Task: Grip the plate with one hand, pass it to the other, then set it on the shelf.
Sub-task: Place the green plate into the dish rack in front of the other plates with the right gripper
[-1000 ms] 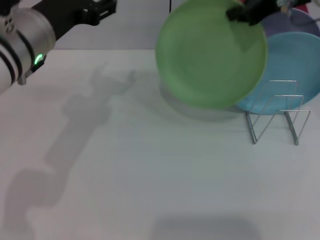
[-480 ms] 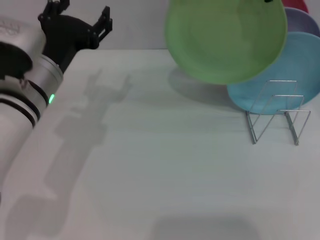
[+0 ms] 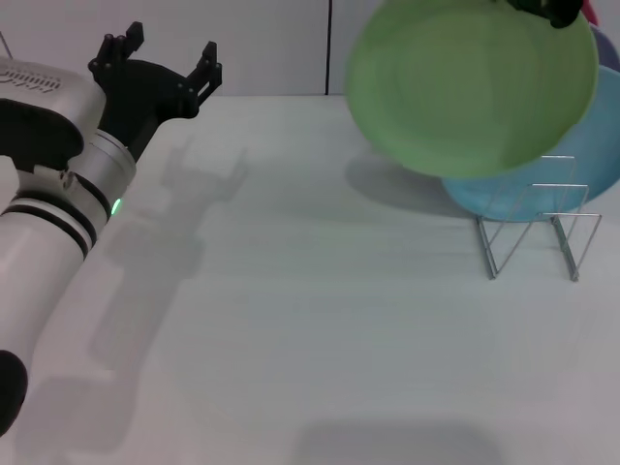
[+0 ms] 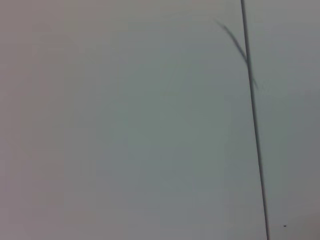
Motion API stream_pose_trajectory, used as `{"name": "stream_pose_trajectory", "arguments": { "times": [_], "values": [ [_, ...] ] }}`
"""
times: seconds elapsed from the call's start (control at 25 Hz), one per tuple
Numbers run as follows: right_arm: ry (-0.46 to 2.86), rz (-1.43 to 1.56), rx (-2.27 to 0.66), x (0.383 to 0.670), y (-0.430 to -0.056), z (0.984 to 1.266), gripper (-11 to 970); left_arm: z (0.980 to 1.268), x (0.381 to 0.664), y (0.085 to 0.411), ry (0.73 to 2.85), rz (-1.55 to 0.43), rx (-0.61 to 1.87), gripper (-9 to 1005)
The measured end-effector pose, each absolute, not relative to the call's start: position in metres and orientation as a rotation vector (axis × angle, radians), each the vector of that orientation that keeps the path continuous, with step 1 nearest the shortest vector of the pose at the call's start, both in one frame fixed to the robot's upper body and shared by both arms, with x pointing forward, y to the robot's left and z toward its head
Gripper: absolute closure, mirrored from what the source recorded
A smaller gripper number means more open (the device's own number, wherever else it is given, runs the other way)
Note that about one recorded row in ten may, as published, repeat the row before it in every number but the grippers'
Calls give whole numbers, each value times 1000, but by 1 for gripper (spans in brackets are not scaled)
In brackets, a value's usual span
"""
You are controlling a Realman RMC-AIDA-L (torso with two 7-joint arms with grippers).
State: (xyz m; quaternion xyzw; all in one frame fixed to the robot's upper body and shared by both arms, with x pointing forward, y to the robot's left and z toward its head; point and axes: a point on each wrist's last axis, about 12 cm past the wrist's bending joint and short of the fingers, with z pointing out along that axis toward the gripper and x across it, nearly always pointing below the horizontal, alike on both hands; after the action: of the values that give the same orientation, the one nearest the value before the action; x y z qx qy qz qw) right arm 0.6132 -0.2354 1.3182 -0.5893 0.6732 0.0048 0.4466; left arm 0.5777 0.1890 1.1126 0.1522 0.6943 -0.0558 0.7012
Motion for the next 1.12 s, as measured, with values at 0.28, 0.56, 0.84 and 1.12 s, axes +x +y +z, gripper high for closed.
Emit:
{"name": "stream_pose_trajectory", "arguments": {
  "times": [0.28,0.56,0.84,1.12],
  "values": [
    [1686,7,-1487,602,-236,1320,889,1113,582,188,1550,-133,338,135],
    [1668,-49,-1538,595,-246,1315,887,1110,582,188,1556,-131,341,135],
    [1587,-80,-1633,587,-248,1310,885,1109,582,186,1559,-136,343,136],
    [1567,-106,-1653,584,-250,1310,882,1108,580,184,1566,-155,337,135]
  ]
}}
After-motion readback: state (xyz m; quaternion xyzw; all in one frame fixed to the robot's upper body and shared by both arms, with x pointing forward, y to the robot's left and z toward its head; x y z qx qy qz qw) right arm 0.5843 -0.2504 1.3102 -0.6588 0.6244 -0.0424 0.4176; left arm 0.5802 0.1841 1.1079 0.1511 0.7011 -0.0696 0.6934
